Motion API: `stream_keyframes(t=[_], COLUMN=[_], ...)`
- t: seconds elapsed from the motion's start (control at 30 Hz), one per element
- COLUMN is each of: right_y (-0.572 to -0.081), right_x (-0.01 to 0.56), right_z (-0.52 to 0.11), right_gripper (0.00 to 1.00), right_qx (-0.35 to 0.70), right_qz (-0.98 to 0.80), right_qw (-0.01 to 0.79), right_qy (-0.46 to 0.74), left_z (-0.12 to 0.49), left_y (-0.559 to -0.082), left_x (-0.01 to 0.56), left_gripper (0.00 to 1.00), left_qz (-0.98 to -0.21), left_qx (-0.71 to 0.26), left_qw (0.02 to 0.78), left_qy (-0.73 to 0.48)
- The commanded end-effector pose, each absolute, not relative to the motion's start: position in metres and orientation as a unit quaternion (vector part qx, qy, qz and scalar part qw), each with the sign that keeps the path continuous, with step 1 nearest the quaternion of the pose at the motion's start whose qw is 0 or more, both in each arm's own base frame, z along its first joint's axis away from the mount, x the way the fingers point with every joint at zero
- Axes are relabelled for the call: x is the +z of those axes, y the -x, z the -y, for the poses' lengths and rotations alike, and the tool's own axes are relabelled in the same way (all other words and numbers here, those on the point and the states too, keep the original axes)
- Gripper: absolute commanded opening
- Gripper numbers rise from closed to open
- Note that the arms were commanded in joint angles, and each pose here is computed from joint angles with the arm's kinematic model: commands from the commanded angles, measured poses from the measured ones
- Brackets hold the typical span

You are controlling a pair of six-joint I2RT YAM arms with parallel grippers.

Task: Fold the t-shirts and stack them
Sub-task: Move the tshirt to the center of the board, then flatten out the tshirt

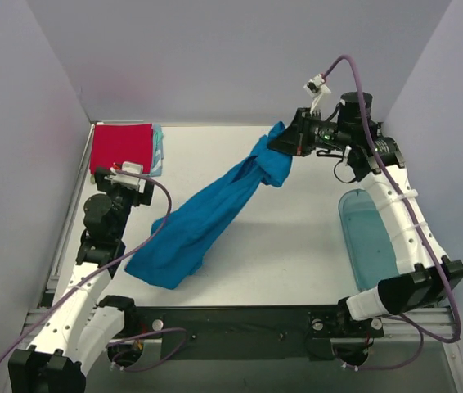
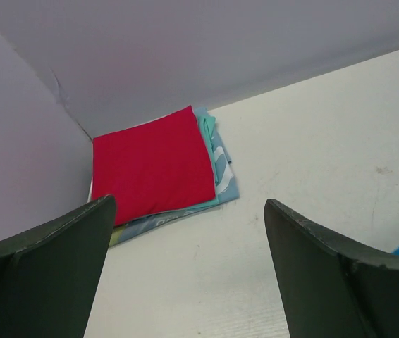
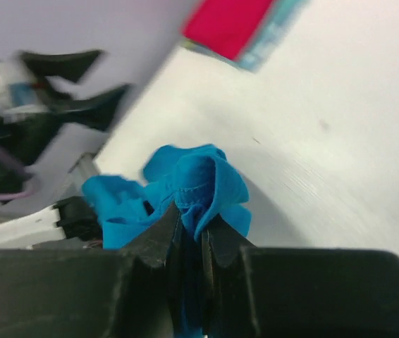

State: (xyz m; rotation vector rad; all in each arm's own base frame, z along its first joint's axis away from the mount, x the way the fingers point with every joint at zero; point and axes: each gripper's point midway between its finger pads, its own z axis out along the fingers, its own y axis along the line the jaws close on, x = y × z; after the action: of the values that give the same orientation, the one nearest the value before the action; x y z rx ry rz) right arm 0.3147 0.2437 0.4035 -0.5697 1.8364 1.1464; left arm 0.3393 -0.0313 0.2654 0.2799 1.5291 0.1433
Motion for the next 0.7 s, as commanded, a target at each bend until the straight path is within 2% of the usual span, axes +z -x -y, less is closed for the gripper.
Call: stream_keyframes(t=[0.0,0.03,0.07,0.1,0.13,0.17,0.2,0.23,0.33,0.4,0.47,0.5,0.57,0.6,0.67], right_y=[-0.361,-0.368,-0.381,-0.39,-0.4,-0.409,-0.417,-0.419,-0.408,-0.384,-0.339,-0.321,-0.285,-0.264,-0.244], right_x=[0.301,0.277,0.245,0.232,0.204,0.205,0.19,0.194,0.201,0.195,0.163,0.165,0.142,0.122,0.1], right_z=[-0.187,-0.172,-0.166,-0.154,-0.144,-0.127,-0.123,-0.114,-0.123,-0.144,-0.161,-0.175,-0.18,-0.177,-0.183], right_gripper=[0.05,0.14,0.42,0.5,0.65,0.66,0.73,0.74,0.76,0.75,0.73,0.72,0.68,0.65,0.64], right_qx=[0.338,0.283,0.253,0.213,0.176,0.122,0.098,0.055,0.023,0.026,0.025,0.039,0.061,0.07,0.092], right_qz=[-0.846,-0.876,-0.897,-0.914,-0.936,-0.948,-0.957,-0.959,-0.954,-0.952,-0.957,-0.952,-0.962,-0.97,-0.974], right_qw=[0.387,0.37,0.342,0.328,0.295,0.288,0.268,0.274,0.292,0.284,0.235,0.235,0.196,0.161,0.15], right_qy=[0.141,0.122,0.12,0.106,0.085,0.063,0.054,0.047,0.069,0.113,0.169,0.194,0.179,0.168,0.14], left_z=[0.039,0.054,0.06,0.073,0.078,0.086,0.09,0.095,0.098,0.097,0.103,0.111,0.13,0.14,0.151], left_y=[-0.329,-0.325,-0.323,-0.319,-0.318,-0.315,-0.311,-0.311,-0.303,-0.301,-0.295,-0.289,-0.268,-0.252,-0.235], left_x=[0.282,0.276,0.269,0.259,0.254,0.243,0.23,0.226,0.195,0.181,0.168,0.163,0.153,0.146,0.131], left_gripper=[0.97,0.97,0.95,0.94,0.93,0.91,0.91,0.89,0.86,0.82,0.76,0.71,0.68,0.68,0.7], left_qz=[-0.669,-0.667,-0.67,-0.675,-0.679,-0.692,-0.711,-0.719,-0.764,-0.783,-0.79,-0.786,-0.759,-0.74,-0.721], left_qx=[0.058,0.031,0.022,-0.007,-0.02,-0.04,-0.061,-0.076,-0.098,-0.108,-0.125,-0.148,-0.189,-0.215,-0.25], left_qw=[0.723,0.717,0.709,0.695,0.688,0.667,0.646,0.634,0.577,0.553,0.534,0.524,0.5,0.483,0.458], left_qy=[-0.162,-0.201,-0.219,-0.246,-0.257,-0.272,-0.27,-0.276,-0.272,-0.263,-0.274,-0.294,-0.372,-0.416,-0.456])
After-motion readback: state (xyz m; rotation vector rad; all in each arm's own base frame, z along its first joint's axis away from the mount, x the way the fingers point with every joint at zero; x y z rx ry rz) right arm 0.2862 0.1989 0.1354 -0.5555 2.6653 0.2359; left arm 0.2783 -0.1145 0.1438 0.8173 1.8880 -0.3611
